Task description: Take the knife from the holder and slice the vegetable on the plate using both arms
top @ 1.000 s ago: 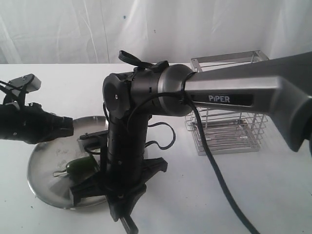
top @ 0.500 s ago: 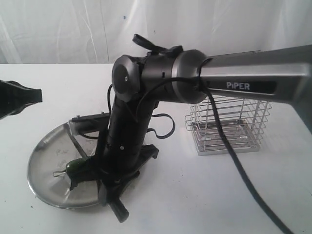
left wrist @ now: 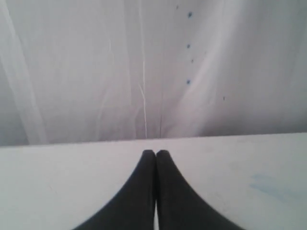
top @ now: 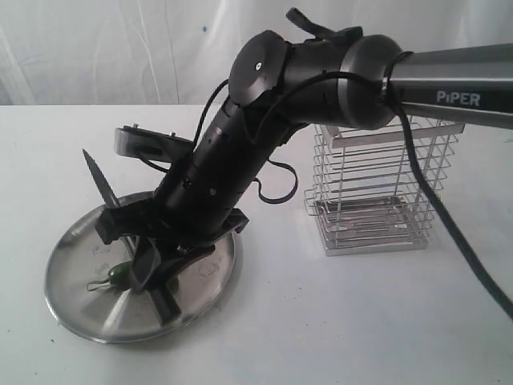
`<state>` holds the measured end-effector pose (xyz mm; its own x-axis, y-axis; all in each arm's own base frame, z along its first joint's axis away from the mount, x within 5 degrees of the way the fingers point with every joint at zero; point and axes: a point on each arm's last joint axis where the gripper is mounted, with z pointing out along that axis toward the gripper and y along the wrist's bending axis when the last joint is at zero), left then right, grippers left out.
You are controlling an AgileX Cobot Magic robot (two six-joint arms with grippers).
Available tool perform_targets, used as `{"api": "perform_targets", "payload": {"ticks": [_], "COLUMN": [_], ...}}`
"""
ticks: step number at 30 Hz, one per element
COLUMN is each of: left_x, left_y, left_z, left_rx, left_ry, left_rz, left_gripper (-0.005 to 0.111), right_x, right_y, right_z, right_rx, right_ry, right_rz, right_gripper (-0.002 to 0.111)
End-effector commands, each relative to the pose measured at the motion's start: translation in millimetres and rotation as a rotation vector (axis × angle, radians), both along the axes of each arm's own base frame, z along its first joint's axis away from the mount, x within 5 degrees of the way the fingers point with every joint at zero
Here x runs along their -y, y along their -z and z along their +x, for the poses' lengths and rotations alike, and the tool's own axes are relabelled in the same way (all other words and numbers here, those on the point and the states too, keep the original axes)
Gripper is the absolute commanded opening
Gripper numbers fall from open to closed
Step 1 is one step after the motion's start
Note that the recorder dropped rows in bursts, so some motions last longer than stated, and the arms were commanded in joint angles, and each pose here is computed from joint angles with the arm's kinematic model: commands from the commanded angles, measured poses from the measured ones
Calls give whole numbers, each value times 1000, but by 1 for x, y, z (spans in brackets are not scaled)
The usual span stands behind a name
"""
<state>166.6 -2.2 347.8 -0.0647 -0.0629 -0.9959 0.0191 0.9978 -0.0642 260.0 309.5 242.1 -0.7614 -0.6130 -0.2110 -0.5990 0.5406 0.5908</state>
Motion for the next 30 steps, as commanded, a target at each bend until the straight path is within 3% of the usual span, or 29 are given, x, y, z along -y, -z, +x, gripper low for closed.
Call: {"api": "perform_targets", "payload": {"ticks": [1,7,12,14,18,24,30], "left_x": [-3,-18,-24,-21,-2,22,23], "left_y": [-20,-29,-14,1,33,65,71], "left_z": [-33,-55,-54,-50,-45,-49,-50], "left_rx": [139,188,89,59,38,20,3], "left_ry": [-37,-209,-267,-225,-6,261,271], "left_rz": [122,309,310,326,315,169,166], "left_gripper": [0,0,0,0,0,0,0], "right_x": [7,24,28,23,10,0,-12], "right_y": [-20,-33,-24,-17,-1,6,35], "right_z": [0,19,31,34,56,77,77], "right_rx": [41,68,10,-41,-42,-127,-211], "right_ry": [15,108,78,2,6,91,106], "right_rz": [53,101,128,122,137,223,193], "right_gripper": [0,0,0,0,0,0,0]}}
